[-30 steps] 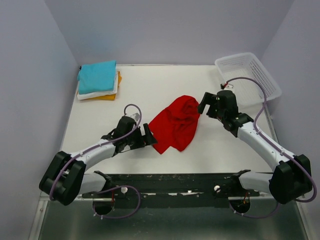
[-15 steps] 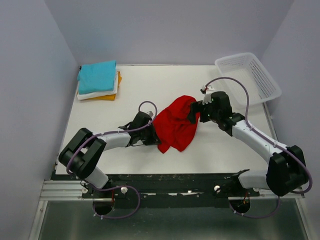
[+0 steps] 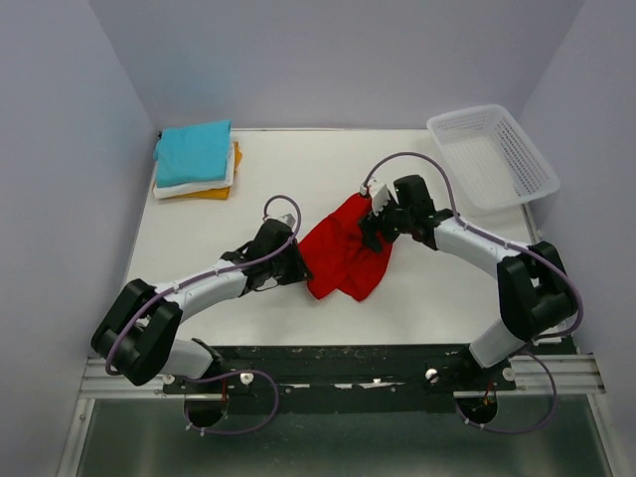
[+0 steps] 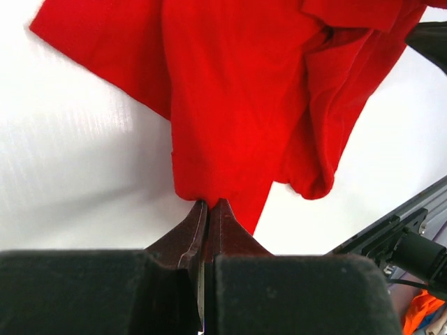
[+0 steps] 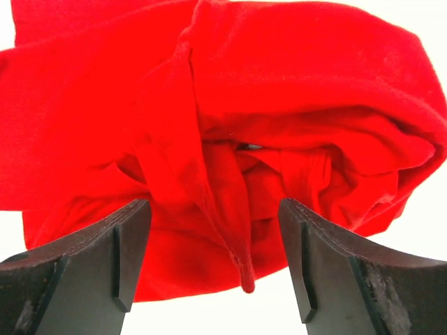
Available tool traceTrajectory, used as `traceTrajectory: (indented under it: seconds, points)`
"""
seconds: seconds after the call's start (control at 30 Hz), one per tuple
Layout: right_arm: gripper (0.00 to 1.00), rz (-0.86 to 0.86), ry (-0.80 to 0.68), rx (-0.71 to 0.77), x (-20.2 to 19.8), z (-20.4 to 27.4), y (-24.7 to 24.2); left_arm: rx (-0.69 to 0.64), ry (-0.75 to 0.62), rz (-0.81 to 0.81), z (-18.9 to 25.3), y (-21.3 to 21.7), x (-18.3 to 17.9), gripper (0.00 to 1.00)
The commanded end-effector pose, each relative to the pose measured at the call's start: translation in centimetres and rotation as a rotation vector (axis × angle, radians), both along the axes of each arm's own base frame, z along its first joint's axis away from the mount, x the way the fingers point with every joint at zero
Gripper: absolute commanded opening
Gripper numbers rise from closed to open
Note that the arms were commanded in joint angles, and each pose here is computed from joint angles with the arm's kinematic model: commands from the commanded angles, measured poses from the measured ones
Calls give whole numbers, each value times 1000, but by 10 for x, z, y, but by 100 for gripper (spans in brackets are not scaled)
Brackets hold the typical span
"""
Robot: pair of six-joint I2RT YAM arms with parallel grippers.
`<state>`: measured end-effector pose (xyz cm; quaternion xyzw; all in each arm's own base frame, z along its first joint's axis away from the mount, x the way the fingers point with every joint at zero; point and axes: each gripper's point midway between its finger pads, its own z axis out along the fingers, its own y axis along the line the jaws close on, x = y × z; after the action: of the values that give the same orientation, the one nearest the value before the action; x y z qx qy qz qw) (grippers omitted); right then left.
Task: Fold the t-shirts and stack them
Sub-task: Flatten out the tshirt
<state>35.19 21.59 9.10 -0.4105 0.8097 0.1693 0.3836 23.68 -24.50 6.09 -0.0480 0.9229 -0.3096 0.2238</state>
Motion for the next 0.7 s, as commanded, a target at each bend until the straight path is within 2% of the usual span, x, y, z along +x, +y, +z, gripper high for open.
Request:
traceTrajectory:
  seconds: [0.0, 0.03, 0.07, 0.1, 0.13, 0.17, 0.3, 0.47, 0.57, 0.67]
  points:
    - [69, 10, -13, -27, 9, -10, 6, 29, -33, 20, 5, 8, 1, 0]
    - [53, -1, -14, -30, 11, -11, 6, 34, -37, 28, 6, 10, 2, 0]
    - [29, -25, -28, -31, 14, -9, 5, 41, -39, 36, 7, 11, 2, 0]
    - [15, -52, -61, -16, 19, -2, 4, 50, -42, 46, 8, 14, 3, 0]
    - [6, -89, -103, 6, 24, 8, 3, 57, -48, 52, 10, 16, 4, 0]
    - [2, -135, -162, 49, 31, 25, 1, 63, -55, 61, 13, 18, 6, 0]
    - [1, -444, -334, 148, 50, 89, -33, 39, -128, 137, 46, 40, 22, 0]
    - [1, -898, -431, 246, 46, 150, -100, 48, -296, 353, 117, 100, 41, 0]
    - [1, -985, -445, 344, 31, 185, -114, 60, -440, 454, 173, 129, 42, 0]
    - [1, -913, -435, 439, 16, 220, -104, 42, -589, 516, 233, 148, 37, 0]
